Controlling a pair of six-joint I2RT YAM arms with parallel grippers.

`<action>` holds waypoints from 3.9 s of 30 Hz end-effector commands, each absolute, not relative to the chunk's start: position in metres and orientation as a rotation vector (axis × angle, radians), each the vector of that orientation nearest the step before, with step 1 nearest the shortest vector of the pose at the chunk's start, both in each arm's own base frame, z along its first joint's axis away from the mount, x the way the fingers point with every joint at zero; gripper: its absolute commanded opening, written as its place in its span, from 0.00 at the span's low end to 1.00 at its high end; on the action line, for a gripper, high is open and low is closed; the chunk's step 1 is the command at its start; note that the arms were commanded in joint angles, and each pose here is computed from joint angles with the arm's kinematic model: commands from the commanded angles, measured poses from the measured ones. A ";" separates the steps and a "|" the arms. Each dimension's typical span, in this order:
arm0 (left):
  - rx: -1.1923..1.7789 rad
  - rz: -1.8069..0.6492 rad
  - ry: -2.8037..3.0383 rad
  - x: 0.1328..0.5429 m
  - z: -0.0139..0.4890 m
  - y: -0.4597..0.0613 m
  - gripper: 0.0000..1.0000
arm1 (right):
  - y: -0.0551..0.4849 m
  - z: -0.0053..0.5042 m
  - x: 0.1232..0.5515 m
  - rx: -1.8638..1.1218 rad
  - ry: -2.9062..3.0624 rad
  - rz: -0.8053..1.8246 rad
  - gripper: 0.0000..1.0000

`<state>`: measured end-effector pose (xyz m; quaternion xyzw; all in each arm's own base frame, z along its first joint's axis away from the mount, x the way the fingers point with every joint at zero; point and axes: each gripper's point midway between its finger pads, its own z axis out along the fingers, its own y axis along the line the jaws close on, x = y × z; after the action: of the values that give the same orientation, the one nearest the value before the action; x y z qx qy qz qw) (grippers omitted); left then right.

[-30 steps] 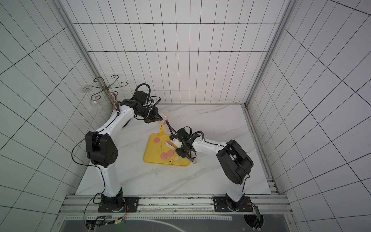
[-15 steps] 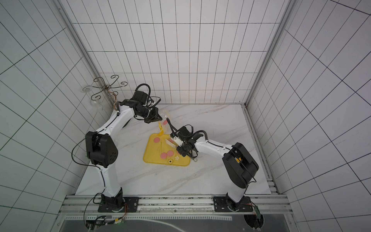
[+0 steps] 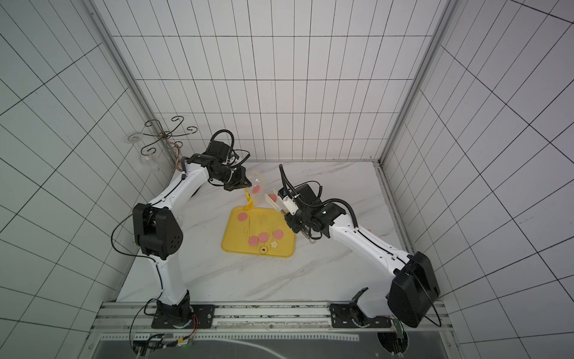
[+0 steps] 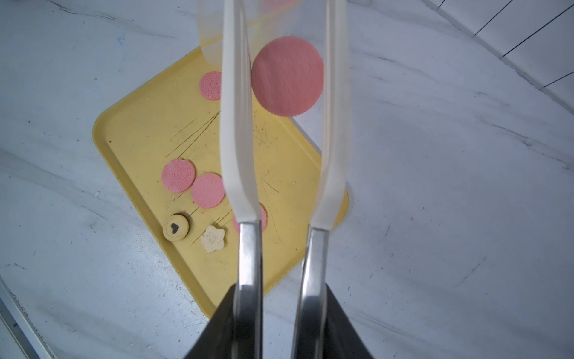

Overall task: Put the cookies into a resealable bag to prevent moisture
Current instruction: Place the cookie in the ziploc bag, then pick up the cookie from the tray.

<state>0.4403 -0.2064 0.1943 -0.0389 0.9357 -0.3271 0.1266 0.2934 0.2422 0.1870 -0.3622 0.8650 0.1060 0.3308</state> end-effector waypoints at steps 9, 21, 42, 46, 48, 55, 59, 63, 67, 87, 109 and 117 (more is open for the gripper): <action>-0.051 -0.962 2.723 0.434 0.203 -0.216 0.00 | 0.286 0.271 0.342 -0.935 2.066 0.414 0.38; -0.028 -0.990 2.710 0.426 0.215 -0.218 0.00 | 0.311 0.247 0.365 -0.994 2.069 0.496 0.39; -0.070 -0.945 2.696 0.438 0.214 -0.199 0.00 | 0.282 0.271 0.342 -0.971 2.055 0.451 0.54; -0.114 -0.921 2.686 0.446 0.214 -0.185 0.00 | 0.256 0.263 0.313 -0.971 2.092 0.422 0.55; -0.143 -0.914 2.667 0.452 0.218 -0.179 0.00 | 0.245 0.251 0.299 -0.974 2.120 0.407 0.55; -0.196 -1.044 2.575 0.460 0.247 -0.181 0.00 | 0.245 0.195 0.274 -1.036 2.186 0.450 0.54; -0.210 -1.135 2.514 0.460 0.263 -0.187 0.00 | 0.262 0.167 0.270 -1.098 2.190 0.474 0.54; -0.222 -1.133 2.521 0.460 0.259 -0.185 0.00 | 0.280 0.142 0.269 -1.171 2.190 0.468 0.54; -0.231 -1.114 2.520 0.464 0.256 -0.182 0.00 | 0.307 0.131 0.273 -1.225 2.161 0.468 0.54; -0.258 -1.004 2.536 0.483 0.242 -0.156 0.00 | 0.385 0.103 0.337 -1.283 2.132 0.423 0.53; -0.247 -0.978 2.565 0.483 0.232 -0.150 0.00 | 0.401 0.088 0.339 -1.342 2.187 0.389 0.52; -0.251 -0.971 2.572 0.481 0.227 -0.148 0.00 | 0.401 0.084 0.341 -1.340 2.209 0.377 0.49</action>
<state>0.4782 -0.1519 0.2280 -0.0928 0.9137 -0.3517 0.1812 0.3253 0.3806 0.0554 -0.4914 0.8296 0.1317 0.2302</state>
